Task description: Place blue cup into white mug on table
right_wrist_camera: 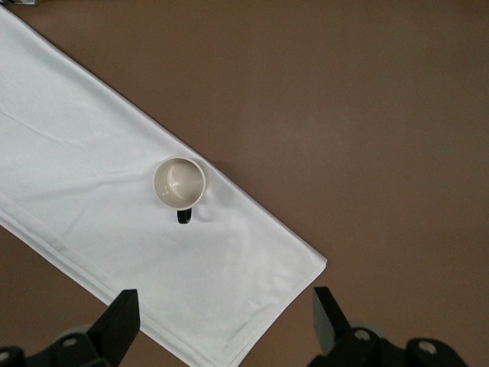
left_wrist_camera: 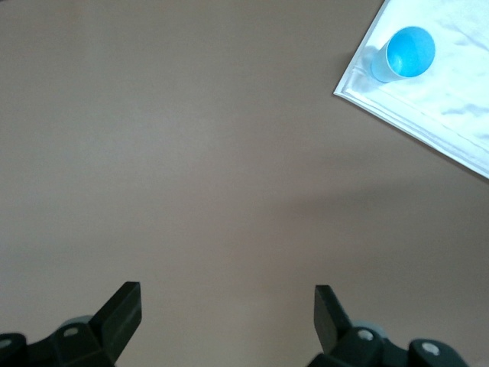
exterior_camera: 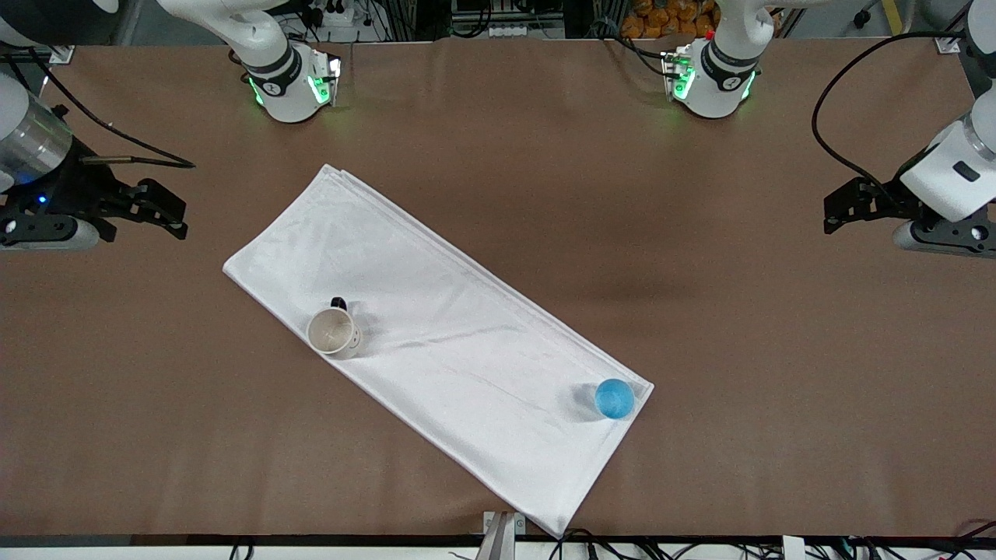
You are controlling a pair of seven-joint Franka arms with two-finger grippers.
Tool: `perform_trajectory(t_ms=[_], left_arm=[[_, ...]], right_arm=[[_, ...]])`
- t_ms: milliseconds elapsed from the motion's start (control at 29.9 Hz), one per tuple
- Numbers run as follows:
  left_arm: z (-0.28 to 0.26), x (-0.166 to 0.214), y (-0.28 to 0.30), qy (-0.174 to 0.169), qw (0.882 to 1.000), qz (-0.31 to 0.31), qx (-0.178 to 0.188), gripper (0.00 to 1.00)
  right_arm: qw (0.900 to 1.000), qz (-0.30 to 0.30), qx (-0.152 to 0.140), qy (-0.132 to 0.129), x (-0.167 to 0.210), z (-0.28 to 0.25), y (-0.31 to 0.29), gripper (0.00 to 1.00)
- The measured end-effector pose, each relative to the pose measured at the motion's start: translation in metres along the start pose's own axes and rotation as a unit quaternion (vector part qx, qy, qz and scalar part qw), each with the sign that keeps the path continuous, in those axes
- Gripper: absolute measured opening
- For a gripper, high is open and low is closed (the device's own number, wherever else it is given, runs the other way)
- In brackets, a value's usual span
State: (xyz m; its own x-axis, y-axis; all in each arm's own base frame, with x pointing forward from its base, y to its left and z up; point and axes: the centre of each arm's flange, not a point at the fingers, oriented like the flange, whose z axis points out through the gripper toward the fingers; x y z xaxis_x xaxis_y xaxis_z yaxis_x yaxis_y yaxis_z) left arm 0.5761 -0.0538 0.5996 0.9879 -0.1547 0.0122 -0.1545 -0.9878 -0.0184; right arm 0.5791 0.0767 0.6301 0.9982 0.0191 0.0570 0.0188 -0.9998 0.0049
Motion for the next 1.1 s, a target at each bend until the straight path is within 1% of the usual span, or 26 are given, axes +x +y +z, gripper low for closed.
perform_trajectory(t_ms=[367, 635, 768, 902, 1036, 1102], left_arm=[[0.001, 0.001, 0.002, -0.001, 1.0, 0.001, 0.0, 1.0], [0.016, 0.007, 0.013, -0.013, 1.0, 0.008, -0.001, 1.0], [0.035, 0.017, 0.016, -0.024, 0.999, -0.021, -0.002, 1.0], [0.061, 0.036, 0.029, -0.018, 0.997, -0.072, -0.007, 1.0], [0.083, 0.05, 0.048, -0.015, 0.995, -0.1, -0.008, 1.0], [0.091, 0.055, 0.055, -0.016, 0.994, -0.108, -0.008, 0.93]], right_arm=[[1.0, 0.006, 0.0, -0.004, 0.001, 0.004, 0.007, 1.0], [1.0, 0.006, 0.0, -0.005, 0.0, 0.005, 0.007, 1.0], [1.0, 0.006, 0.001, -0.008, 0.0, 0.008, 0.007, 1.0], [1.0, 0.005, 0.0, -0.016, 0.0, 0.016, 0.005, 1.0], [1.0, 0.001, 0.001, -0.023, 0.0, 0.028, 0.0, 1.0], [1.0, -0.003, 0.001, -0.026, 0.0, 0.036, -0.004, 1.0]])
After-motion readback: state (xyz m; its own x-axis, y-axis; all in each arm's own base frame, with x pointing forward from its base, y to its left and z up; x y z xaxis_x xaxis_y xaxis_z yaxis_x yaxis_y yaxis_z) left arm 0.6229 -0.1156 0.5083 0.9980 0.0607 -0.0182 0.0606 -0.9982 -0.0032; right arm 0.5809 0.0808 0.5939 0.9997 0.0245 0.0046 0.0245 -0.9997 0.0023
